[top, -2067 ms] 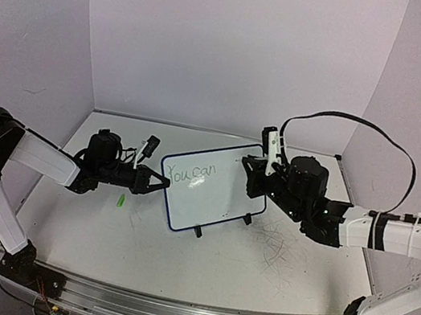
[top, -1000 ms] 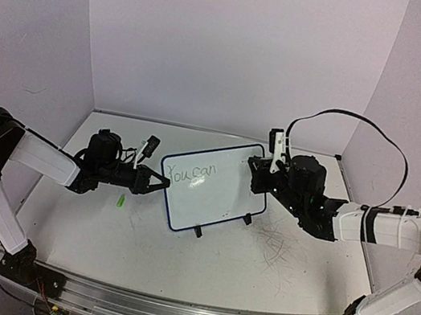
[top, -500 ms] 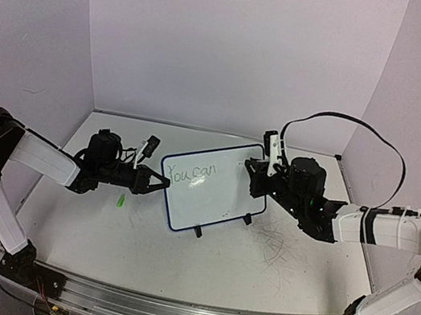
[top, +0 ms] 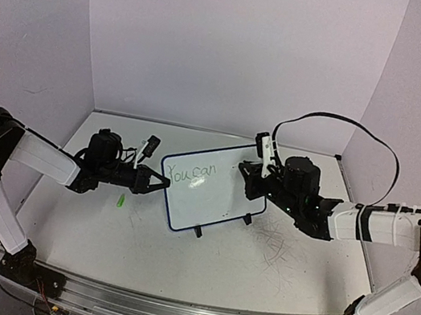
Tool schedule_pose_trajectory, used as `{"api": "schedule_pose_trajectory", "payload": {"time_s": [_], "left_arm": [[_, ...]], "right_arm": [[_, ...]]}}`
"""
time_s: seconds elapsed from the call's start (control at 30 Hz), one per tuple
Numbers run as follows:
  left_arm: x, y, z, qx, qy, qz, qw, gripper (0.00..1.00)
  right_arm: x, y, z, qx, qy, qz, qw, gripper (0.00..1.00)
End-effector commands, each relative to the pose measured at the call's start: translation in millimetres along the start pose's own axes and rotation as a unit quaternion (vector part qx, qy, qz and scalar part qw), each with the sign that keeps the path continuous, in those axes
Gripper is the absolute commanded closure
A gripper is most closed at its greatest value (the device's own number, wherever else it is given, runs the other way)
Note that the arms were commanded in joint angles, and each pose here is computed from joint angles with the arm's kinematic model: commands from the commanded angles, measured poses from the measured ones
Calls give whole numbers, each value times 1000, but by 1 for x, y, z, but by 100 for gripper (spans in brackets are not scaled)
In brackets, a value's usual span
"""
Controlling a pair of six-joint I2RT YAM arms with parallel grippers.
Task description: Write a sentence on the whiteboard
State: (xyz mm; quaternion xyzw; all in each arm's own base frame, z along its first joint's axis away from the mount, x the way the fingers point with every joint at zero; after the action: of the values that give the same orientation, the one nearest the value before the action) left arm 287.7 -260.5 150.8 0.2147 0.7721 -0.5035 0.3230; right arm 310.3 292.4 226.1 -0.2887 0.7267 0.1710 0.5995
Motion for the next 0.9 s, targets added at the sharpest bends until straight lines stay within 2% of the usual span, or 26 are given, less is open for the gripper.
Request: {"api": "schedule_pose_trajectory", "payload": {"time_s": [0.0,0.17,0.4,0.87], "left_arm": [[-2,13,2,-46,-2,11,999,100],[-2,13,1,-46,-2,12,999,100],[-2,13,1,-47,-3,13,999,100],[-1,14,1,-50,-1,11,999,100]], "right_arm": [[-13,16,6,-22,-15,-10,1000,100],[-10,21,6,-25,-10,-10,1000,100],[-17,3,2,22,-20,-2,1000,100],[-21,2,24,31,-36,-4,999,100]]}}
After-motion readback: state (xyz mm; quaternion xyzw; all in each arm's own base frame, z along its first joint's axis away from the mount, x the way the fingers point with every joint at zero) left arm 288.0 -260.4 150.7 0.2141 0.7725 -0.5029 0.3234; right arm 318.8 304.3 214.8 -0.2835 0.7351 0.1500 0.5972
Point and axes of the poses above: each gripper's point midway between its finger pads, its own z axis out along the fingers, its own y axis along the line the jaws close on, x = y × z, the point moved 5 cm from there along -z, back along the fingers, and after that the axes turned 8 degrees about -z, right-handed, at the moved point
